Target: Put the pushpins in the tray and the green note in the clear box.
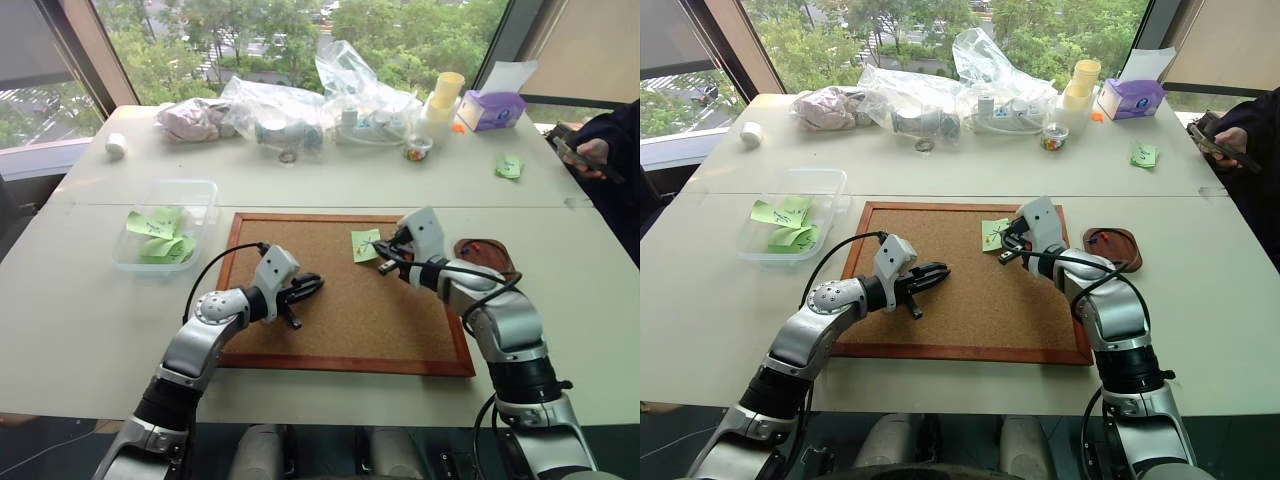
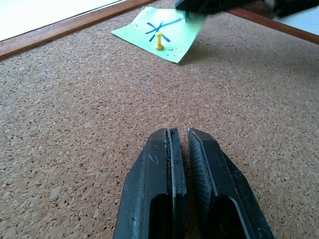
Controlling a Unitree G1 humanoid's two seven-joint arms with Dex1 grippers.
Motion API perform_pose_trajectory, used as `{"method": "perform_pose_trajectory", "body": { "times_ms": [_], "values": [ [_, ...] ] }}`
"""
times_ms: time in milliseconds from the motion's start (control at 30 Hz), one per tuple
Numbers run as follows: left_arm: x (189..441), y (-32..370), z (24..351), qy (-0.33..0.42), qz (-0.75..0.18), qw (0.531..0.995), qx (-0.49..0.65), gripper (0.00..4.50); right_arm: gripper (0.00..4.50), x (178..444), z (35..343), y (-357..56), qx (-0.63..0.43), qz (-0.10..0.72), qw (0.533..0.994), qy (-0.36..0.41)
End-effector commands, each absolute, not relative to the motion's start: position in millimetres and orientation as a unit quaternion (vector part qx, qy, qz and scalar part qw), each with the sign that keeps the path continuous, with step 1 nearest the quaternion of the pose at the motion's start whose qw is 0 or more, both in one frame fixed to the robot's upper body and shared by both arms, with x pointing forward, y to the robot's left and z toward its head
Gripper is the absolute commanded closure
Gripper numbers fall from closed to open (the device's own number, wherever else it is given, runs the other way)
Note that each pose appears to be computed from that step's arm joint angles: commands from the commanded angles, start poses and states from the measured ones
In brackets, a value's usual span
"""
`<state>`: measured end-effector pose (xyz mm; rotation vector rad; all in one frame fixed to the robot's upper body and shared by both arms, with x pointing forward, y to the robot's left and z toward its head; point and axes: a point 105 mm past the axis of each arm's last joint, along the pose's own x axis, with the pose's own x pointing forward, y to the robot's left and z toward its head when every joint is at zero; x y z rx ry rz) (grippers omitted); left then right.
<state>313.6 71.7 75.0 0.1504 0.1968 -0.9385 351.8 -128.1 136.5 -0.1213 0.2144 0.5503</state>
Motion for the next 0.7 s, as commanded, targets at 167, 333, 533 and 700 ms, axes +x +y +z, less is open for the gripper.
{"method": "perform_pose_trajectory", "body": {
  "times_ms": [167, 333, 533, 700],
  "values": [
    [304.9, 81.0, 38.6, 0.171, -0.441, 0.878, 0.071, 3.90, 4.46, 352.6, 173.2, -155.0, -0.046, 0.204, 0.977, 0.053],
    [304.9, 80.8, 37.9, 0.172, -0.442, 0.878, 0.070, 3.90, 4.46, 357.8, 173.8, -222.7, 0.005, 0.006, 0.999, 0.046],
    [302.8, 78.3, 36.4, 0.175, -0.452, 0.872, 0.072, 3.90, 4.46, 340.2, 148.8, -266.7, 0.055, -0.131, 0.987, 0.073],
    [304.6, 77.6, 37.2, 0.174, -0.454, 0.871, 0.074, 3.90, 4.46, 336.6, 130.6, -272.4, 0.117, -0.158, 0.975, 0.104]
  ]
}}
